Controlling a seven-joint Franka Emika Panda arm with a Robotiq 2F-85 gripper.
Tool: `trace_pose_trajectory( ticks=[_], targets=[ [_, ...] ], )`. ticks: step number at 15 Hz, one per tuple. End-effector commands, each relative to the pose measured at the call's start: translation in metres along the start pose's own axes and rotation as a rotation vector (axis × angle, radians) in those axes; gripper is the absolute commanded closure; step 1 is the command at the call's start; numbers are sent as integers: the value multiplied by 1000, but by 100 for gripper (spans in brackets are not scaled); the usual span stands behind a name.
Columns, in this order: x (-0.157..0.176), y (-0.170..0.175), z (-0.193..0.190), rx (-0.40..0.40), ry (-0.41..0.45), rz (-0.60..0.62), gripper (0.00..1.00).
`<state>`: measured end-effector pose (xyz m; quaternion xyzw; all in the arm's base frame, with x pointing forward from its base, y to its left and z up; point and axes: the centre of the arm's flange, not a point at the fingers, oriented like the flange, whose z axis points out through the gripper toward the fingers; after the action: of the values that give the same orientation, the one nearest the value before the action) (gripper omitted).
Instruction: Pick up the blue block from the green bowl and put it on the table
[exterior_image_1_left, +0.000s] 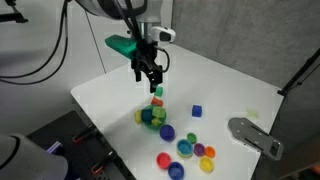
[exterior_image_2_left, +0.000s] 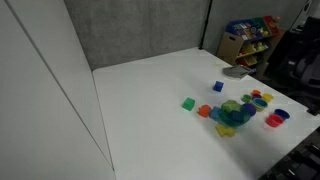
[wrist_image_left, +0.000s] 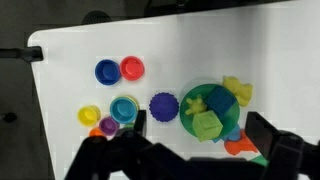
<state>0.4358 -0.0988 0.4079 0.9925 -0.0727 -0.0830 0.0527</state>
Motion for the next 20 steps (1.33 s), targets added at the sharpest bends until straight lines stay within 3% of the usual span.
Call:
trace_pose_trajectory(
  ticks=[1,9,20],
  targets=[
    [0,0,0,0,0,0,0],
    [0,0,0,0,0,0,0],
    [33,-49,43,13,82,-98,0]
  ],
)
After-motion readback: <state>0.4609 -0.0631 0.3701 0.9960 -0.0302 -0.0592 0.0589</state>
